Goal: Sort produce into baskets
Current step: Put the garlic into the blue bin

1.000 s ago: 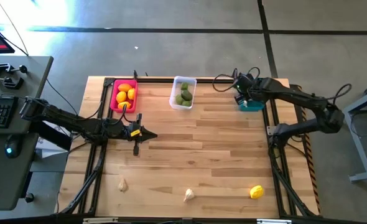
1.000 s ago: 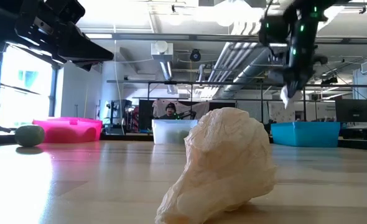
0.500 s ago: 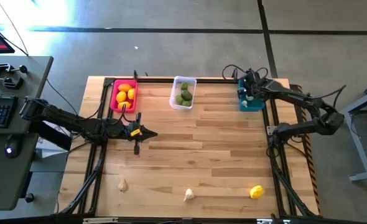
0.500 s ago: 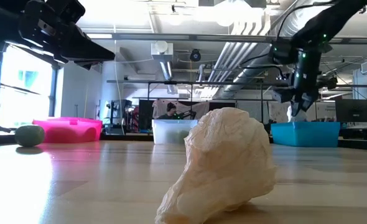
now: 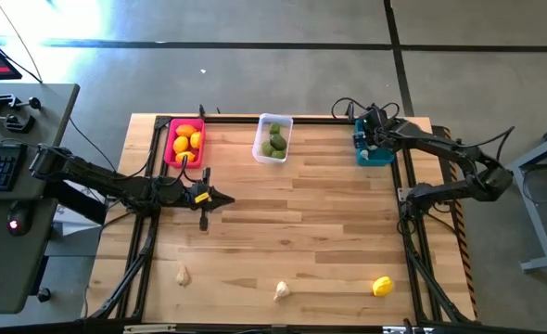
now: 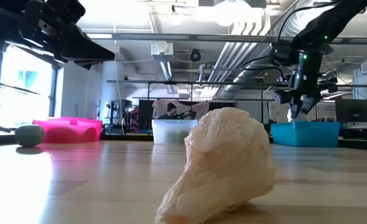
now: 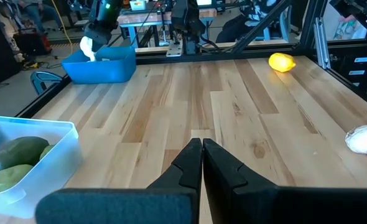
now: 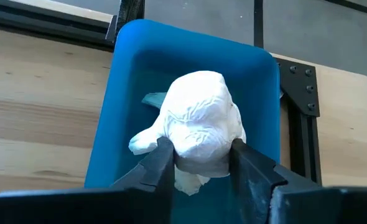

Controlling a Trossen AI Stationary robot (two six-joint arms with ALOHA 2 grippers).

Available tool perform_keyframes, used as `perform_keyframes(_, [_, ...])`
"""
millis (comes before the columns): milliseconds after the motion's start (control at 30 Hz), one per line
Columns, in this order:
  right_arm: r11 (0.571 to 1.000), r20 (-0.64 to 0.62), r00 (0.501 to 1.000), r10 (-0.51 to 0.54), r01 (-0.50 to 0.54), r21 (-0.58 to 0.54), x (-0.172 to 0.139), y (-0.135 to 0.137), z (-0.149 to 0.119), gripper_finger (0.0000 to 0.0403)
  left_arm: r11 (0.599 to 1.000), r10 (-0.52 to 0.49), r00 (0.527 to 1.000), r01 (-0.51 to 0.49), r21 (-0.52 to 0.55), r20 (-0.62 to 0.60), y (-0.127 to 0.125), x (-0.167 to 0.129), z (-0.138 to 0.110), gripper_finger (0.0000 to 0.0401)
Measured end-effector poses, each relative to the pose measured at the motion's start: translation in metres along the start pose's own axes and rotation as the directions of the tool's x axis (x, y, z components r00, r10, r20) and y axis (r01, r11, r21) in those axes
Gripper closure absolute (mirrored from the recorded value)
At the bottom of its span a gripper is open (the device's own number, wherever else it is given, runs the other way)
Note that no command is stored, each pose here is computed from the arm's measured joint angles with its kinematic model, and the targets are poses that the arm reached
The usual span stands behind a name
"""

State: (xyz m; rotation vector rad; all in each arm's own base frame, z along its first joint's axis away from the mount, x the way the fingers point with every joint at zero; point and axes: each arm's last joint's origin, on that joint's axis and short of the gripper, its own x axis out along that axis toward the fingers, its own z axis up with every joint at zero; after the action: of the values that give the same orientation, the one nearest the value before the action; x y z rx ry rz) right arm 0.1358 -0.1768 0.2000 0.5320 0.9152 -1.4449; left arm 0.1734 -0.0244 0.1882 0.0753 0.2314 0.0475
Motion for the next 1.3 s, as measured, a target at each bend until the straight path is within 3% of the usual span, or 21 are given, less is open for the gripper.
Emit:
perform_keyframes(267, [1.0, -0.001, 1.0, 0.0, 0.0, 0.026, 0.0, 0.0, 0.0, 0.0226, 1.0, 0.0, 1.0, 0.0, 0.001, 0.0, 0.0, 0.0, 0.0, 0.0401])
perform_keyframes(500, [0.999, -0.005, 1.0, -0.002, 0.002, 0.039, 0.0, 0.0, -0.001, 0.0225, 1.0, 0.0, 1.0, 0.0, -0.007, -0.001, 0.0, 0.0, 0.0, 0.0401])
perform_keyframes(633, [1.0, 0.007, 1.0, -0.011, 0.011, -0.009, -0.004, 0.006, -0.004, 0.0263, 0.996, 0.0, 1.0, -0.002, -0.085, -0.024, 0.0, 0.0, -0.002, 0.0401])
perform_keyframes(800, [0.995, 0.109, 0.994, 0.031, -0.02, -0.099, -0.019, 0.029, -0.01, 0.0368, 0.994, 0.013, 0.998, -0.02, -0.108, -0.064, 0.002, 0.0, -0.006, 0.0401])
perform_keyframes(867, [0.987, 0.169, 0.982, 0.088, -0.063, -0.149, -0.029, 0.044, -0.014, 0.0393, 0.994, 0.008, 0.998, -0.016, -0.109, -0.066, 0.002, 0.0, -0.007, 0.0401])
perform_keyframes(1067, [0.915, 0.348, 0.86, 0.374, -0.281, -0.289, -0.075, 0.093, -0.033, 0.0395, 0.992, -0.12, 0.991, 0.116, -0.058, -0.065, -0.002, 0.0, -0.007, 0.0401])
perform_keyframes(1300, [0.775, 0.416, 0.662, 0.624, -0.452, -0.442, -0.135, 0.125, -0.081, 0.0401, 0.956, -0.292, 0.947, 0.288, -0.052, -0.132, -0.015, -0.002, 0.001, 0.0401])
